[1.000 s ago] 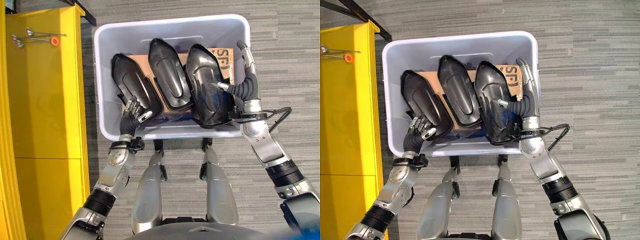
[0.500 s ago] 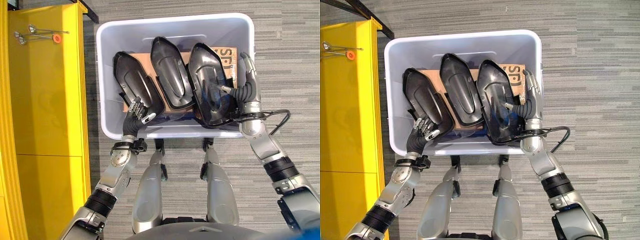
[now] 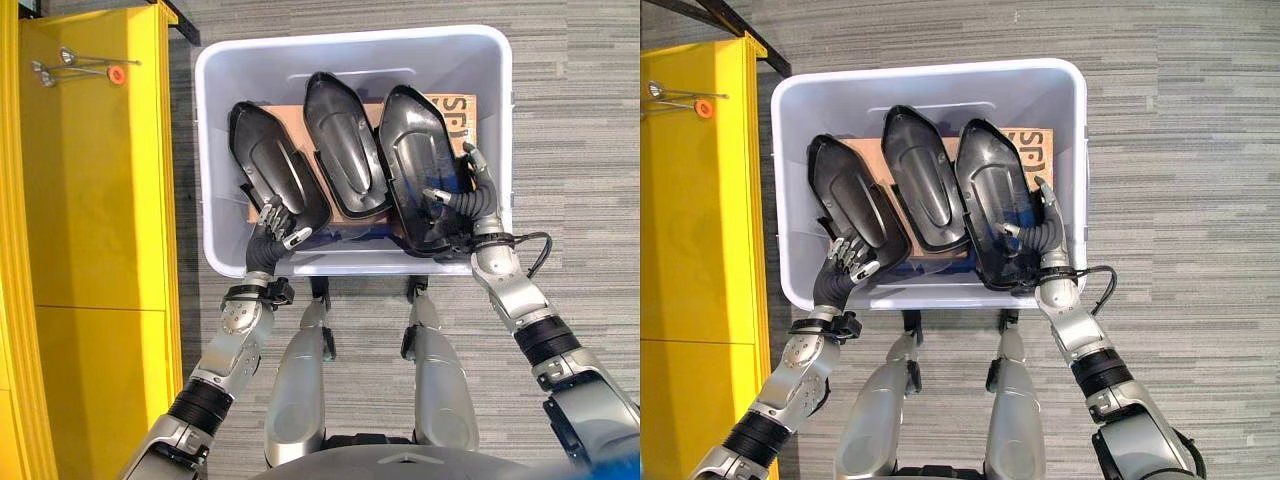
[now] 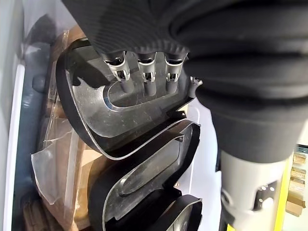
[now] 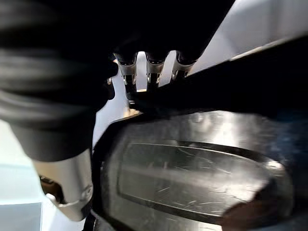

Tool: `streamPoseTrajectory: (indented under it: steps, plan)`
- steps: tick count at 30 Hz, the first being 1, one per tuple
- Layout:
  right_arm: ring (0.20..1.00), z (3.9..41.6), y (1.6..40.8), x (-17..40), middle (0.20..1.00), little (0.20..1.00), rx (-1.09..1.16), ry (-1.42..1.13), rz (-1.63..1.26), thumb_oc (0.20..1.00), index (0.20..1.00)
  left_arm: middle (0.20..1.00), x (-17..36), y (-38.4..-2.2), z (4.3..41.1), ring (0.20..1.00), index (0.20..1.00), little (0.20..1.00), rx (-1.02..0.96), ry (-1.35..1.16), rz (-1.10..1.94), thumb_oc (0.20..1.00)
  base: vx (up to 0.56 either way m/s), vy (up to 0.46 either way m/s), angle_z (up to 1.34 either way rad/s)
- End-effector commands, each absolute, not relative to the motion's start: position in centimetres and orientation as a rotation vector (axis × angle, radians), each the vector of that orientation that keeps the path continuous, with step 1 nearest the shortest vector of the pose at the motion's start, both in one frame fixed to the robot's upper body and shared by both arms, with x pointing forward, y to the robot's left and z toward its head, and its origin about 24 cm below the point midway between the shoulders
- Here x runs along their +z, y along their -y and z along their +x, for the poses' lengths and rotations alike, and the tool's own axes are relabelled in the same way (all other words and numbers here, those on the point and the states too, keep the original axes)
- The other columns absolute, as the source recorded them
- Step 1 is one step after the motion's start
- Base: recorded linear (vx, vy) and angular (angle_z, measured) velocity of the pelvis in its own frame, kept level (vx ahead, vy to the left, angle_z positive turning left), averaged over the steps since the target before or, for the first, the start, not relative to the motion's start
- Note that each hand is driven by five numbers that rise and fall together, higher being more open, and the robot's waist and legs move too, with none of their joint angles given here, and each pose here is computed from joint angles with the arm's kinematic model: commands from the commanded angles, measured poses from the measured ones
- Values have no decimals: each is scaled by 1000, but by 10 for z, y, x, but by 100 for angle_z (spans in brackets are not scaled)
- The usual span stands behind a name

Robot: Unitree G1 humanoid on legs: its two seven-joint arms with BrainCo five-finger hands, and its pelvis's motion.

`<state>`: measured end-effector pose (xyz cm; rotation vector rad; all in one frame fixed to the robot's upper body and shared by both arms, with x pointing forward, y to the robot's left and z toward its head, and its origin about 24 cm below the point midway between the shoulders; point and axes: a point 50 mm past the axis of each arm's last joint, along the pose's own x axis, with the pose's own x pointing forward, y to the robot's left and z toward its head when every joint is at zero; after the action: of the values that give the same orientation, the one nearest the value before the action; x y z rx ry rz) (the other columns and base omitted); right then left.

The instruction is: Move parts from the plastic box to the shelf.

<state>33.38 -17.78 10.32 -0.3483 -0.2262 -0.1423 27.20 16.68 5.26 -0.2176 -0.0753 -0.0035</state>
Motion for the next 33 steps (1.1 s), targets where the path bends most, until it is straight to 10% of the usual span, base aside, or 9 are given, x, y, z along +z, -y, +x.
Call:
streamPoseTrajectory:
  steps: [1,33]
  plan:
    - [1000,334,173,111,1000,1000,-128,277,-271,1000,1000,1000,63,-174,265,1000,1000,1000,-21,135,-211,1000,0,0,0]
    - [1000,341,188,70,1000,1000,-243,73,-382,1000,1000,1000,63,-174,263,1000,1000,1000,-23,134,-204,1000,-1,1,1]
